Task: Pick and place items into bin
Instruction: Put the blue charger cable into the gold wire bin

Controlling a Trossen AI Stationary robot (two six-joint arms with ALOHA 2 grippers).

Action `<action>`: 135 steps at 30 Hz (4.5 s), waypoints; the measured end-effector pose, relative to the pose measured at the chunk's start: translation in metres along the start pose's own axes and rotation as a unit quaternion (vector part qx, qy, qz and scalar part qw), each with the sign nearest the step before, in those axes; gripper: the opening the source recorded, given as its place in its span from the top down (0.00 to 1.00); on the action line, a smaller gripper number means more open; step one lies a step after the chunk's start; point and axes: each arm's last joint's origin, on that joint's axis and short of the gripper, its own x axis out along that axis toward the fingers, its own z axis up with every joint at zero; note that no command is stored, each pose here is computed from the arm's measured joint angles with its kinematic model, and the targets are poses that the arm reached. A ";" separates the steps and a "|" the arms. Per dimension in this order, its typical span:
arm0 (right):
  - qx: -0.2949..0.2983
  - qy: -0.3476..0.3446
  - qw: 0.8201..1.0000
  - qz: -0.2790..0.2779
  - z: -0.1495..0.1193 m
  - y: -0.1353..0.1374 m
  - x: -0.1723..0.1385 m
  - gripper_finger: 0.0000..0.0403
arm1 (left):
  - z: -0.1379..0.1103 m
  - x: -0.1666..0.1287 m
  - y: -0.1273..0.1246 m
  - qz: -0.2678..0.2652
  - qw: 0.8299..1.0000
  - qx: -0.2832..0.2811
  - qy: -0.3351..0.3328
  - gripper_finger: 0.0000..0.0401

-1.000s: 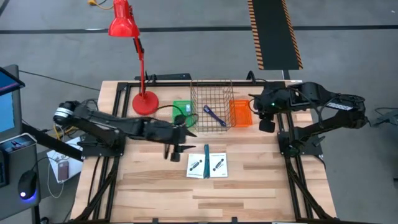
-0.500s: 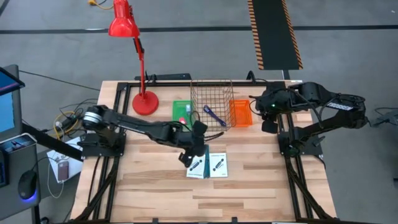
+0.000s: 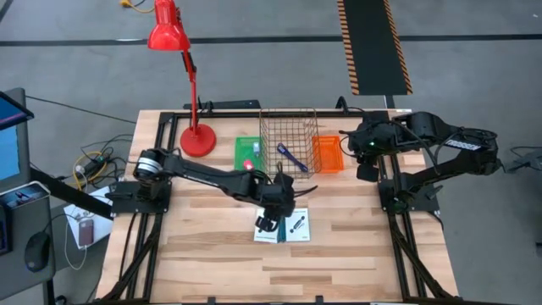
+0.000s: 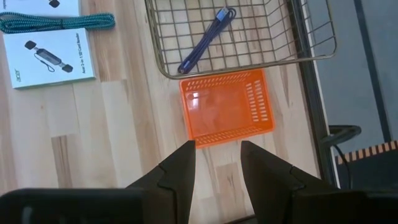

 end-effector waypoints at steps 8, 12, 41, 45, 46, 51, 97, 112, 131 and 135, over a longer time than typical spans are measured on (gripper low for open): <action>0.001 0.000 1.000 0.000 0.000 0.000 0.000 0.70 | -0.006 0.022 -0.003 -0.005 0.994 -0.103 0.026 0.59; 0.001 0.000 1.000 0.000 0.000 0.000 0.000 0.70 | -0.005 0.031 -0.003 -0.001 0.982 -0.190 0.024 0.59; 0.000 0.002 1.000 0.000 0.000 0.000 0.000 0.70 | -0.021 0.044 0.013 0.036 0.860 -0.506 0.056 0.59; 0.000 0.002 1.000 0.000 0.000 0.000 0.000 0.70 | -0.022 0.044 0.014 0.038 0.850 -0.522 0.057 0.59; 0.000 0.002 1.000 0.000 0.000 0.000 0.000 0.70 | -0.022 0.044 0.014 0.039 0.849 -0.524 0.056 0.59; 0.000 0.003 1.000 0.000 0.000 0.000 0.000 0.70 | -0.021 0.044 0.014 0.050 0.837 -0.542 0.051 0.59; -0.040 0.038 0.999 -0.002 -0.008 0.000 0.000 0.70 | -0.012 0.081 -0.021 0.116 0.736 -0.666 0.018 0.59; -0.063 0.044 0.997 0.000 -0.009 0.000 0.000 0.70 | 0.002 0.057 -0.024 0.179 0.733 -0.655 0.038 0.59; -0.067 0.044 0.997 0.000 -0.009 0.000 0.000 0.70 | -0.014 0.066 -0.020 0.180 0.725 -0.662 0.066 0.59; -0.067 0.044 0.997 0.000 -0.009 0.000 0.000 0.70 | -0.012 0.067 -0.020 0.181 0.724 -0.664 0.055 0.59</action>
